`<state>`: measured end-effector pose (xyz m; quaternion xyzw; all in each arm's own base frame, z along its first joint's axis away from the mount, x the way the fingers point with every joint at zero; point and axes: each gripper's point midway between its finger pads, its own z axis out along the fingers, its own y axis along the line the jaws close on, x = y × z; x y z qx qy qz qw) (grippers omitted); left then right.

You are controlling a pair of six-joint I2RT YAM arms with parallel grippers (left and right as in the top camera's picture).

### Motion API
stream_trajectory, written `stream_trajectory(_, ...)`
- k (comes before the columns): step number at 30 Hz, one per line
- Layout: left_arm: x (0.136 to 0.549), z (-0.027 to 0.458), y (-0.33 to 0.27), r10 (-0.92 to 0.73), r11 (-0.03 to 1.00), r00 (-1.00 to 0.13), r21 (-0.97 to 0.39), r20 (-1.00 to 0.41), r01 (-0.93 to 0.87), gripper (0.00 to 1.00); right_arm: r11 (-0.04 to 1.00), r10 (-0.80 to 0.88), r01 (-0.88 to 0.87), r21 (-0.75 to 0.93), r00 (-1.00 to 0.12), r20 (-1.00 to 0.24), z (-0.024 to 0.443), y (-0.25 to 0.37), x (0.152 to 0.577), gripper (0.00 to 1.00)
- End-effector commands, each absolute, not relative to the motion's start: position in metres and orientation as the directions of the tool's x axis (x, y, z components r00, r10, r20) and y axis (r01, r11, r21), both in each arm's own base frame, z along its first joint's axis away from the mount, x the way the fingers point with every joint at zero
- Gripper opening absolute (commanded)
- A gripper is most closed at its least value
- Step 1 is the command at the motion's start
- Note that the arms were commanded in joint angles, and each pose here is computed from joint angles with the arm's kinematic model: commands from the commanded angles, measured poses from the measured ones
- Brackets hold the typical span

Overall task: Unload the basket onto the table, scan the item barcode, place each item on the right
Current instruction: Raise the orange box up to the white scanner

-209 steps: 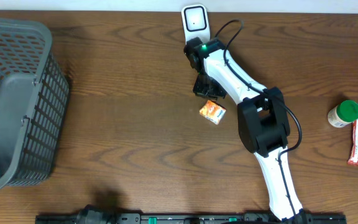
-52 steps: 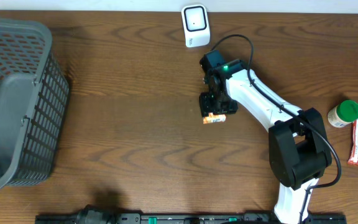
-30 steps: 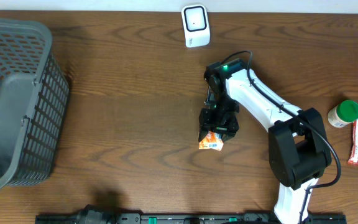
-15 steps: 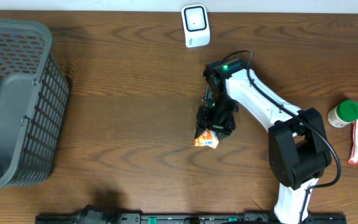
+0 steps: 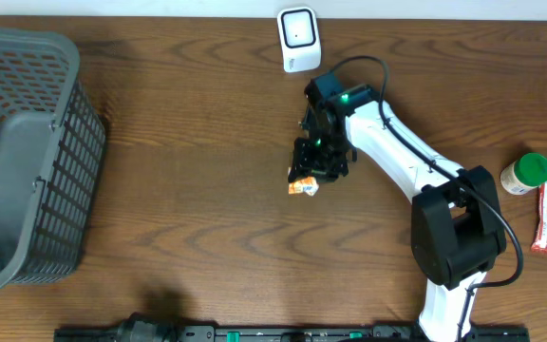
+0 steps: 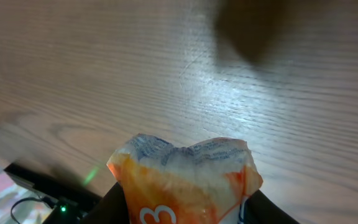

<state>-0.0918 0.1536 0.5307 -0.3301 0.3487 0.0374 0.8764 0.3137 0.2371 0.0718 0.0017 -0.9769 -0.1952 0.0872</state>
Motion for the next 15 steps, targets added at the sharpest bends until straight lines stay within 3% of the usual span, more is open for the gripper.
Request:
stream_trajectory(1,-0.096,0.529,0.155,-0.153,0.777,0.755,-0.550,-0.637,-0.307,0.98,0.940,-0.020,0.000,0.341,-0.998,0.057,0.102,0.231,0.338,0.32)
stream_trajectory(9,-0.096,0.529,0.155,-0.153,0.777,0.755,-0.550,-0.637,-0.307,0.98,0.959,-0.006,-0.039,0.280,-0.993,-0.117,0.184,0.216,0.351,0.25)
stream_trajectory(15,-0.096,0.530,0.155,-0.153,0.777,0.755,-0.550,-0.637,-0.307,0.98,0.993,0.014,-0.028,0.110,-0.932,-0.362,0.224,0.191,0.369,0.24)
